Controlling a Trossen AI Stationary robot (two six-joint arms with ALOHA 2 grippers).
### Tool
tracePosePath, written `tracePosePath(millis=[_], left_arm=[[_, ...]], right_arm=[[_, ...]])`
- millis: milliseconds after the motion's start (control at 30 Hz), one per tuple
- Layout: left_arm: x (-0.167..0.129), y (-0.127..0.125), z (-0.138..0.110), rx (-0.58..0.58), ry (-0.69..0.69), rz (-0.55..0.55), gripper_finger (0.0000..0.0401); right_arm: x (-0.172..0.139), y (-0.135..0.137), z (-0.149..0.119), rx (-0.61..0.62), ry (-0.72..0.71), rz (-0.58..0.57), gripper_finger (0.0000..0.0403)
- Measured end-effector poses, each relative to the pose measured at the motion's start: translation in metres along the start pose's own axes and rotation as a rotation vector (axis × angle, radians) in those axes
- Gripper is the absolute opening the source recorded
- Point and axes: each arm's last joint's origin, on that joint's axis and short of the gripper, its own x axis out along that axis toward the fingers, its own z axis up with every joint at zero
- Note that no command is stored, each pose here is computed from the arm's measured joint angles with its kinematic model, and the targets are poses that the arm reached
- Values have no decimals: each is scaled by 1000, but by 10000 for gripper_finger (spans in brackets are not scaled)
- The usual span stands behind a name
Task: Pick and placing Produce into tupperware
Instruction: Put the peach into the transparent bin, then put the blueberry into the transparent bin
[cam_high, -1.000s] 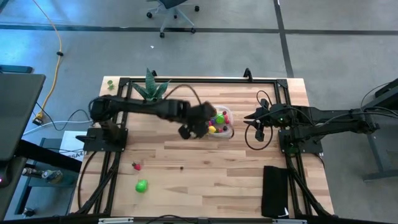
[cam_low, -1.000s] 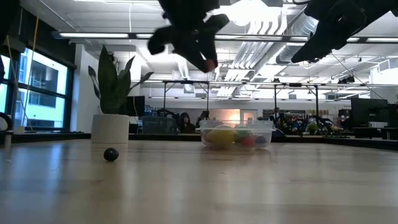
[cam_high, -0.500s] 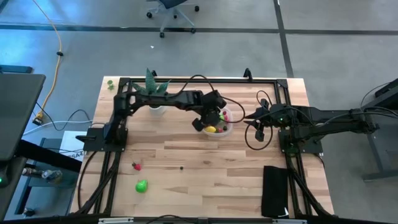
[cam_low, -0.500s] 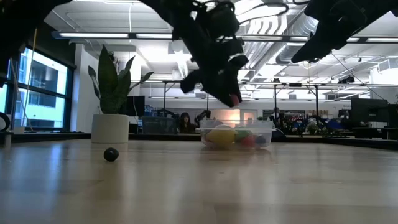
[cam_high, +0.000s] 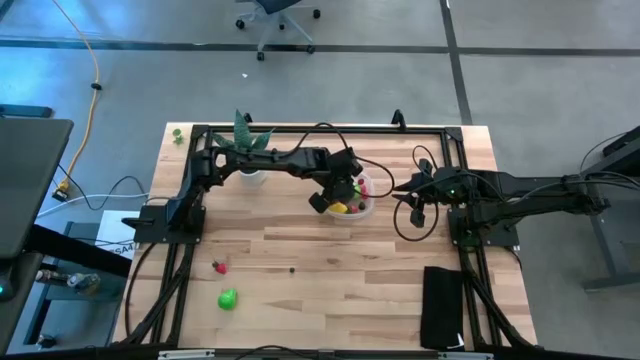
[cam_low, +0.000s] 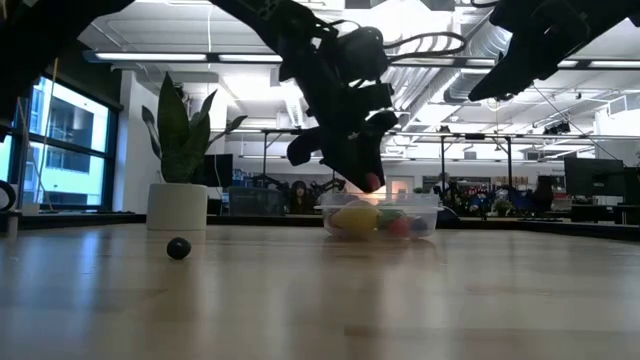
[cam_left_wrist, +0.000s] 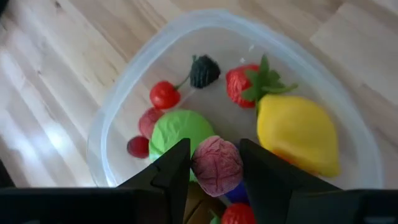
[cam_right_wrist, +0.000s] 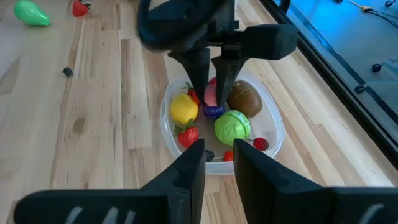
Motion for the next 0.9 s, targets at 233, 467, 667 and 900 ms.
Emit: tracePosePath(millis=[233,467,667,900], left_arm=[[5,-3,-1,-2,0,-26,127],[5,-3,-1,-3,1,-29,128],[5,-4,-2,-3,19,-33,178],[-10,-5,-1,3,38,-48,223]], right_arm=[[0,0,0,0,0,0,73],[0,0,0,0,0,0,73],[0,0,0,0,0,0,73],[0,0,0,0,0,0,73]])
